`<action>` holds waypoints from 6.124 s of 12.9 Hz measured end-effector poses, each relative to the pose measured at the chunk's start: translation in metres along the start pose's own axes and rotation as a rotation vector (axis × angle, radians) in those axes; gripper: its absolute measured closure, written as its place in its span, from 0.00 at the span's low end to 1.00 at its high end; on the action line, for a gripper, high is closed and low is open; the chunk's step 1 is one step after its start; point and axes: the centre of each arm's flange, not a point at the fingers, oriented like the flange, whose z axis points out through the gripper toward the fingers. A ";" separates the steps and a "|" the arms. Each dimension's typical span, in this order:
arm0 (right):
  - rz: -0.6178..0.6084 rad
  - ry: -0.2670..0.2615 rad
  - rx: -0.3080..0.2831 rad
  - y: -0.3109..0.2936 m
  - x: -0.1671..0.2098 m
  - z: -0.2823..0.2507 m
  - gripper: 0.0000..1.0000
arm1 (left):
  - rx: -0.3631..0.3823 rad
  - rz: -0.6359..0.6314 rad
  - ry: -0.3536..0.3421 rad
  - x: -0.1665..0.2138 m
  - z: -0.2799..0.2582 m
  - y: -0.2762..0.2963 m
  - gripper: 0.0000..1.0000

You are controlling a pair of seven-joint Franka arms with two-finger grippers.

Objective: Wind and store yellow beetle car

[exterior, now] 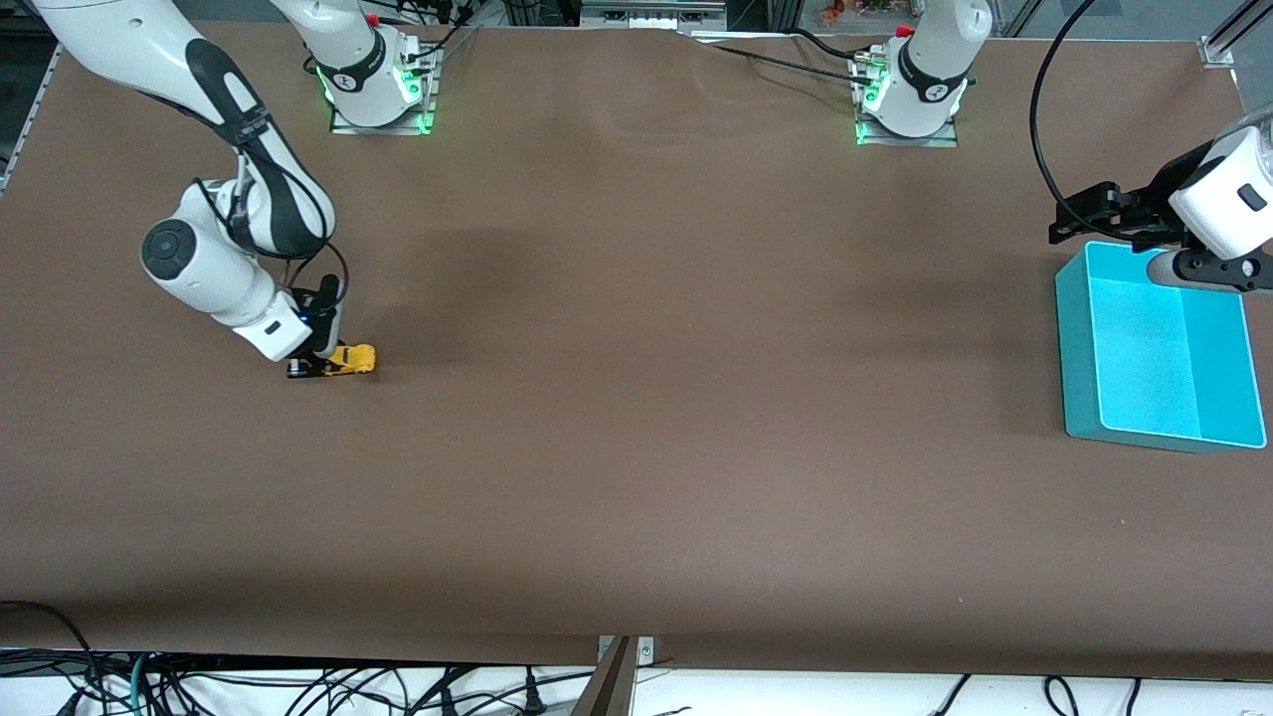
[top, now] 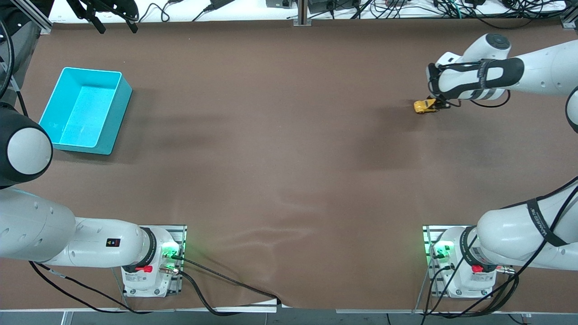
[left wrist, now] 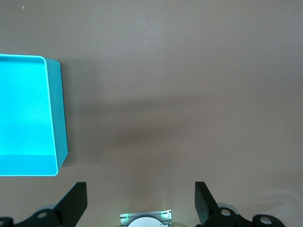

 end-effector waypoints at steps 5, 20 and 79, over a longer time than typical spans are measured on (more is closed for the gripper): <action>0.000 -0.017 -0.030 -0.005 -0.078 -0.005 0.60 | 0.000 0.000 0.000 0.000 0.000 0.000 0.00; -0.048 0.037 0.071 0.015 -0.063 0.000 0.00 | 0.000 -0.001 0.000 0.000 0.000 0.000 0.00; 1.395 -0.097 0.024 -0.006 0.053 -0.372 0.00 | 0.183 1.379 0.062 -0.025 0.406 -0.180 0.00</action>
